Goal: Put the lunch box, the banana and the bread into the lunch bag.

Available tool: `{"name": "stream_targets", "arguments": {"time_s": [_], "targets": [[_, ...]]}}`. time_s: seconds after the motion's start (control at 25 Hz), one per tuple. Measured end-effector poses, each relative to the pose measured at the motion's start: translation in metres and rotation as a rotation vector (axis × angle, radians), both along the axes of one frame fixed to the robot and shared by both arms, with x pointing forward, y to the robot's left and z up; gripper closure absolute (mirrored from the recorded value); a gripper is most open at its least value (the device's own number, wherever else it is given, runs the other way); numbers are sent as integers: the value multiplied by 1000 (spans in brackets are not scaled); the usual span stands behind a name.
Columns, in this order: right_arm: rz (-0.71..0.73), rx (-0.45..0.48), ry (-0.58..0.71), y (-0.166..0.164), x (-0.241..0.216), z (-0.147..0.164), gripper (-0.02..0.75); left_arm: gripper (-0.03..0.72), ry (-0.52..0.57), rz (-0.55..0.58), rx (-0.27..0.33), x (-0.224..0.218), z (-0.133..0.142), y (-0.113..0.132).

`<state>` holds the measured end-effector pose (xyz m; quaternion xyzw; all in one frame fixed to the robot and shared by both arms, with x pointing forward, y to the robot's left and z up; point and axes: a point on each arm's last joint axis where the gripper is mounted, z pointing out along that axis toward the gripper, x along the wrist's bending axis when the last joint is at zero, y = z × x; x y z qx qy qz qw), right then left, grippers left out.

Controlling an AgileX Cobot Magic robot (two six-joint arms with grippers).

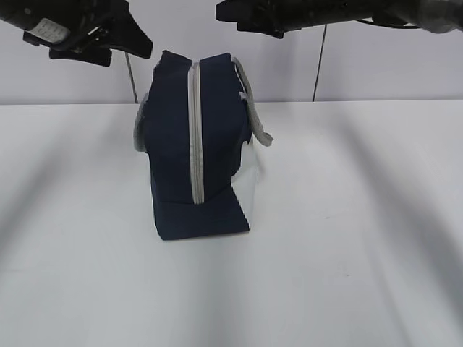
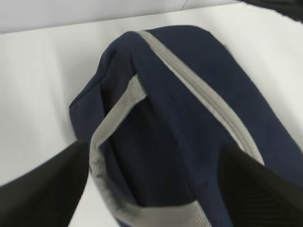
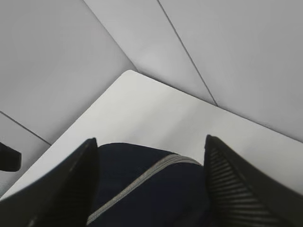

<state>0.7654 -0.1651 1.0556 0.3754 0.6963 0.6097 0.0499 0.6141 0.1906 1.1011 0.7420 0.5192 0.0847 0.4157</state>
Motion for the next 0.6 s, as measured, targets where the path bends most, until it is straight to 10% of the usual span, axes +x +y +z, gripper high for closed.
{"name": "stream_targets", "arguments": {"time_s": [0.6], "targets": [[-149,-83,62,-18,-73,20,228,196,152,34,173,-70,34,25]]}}
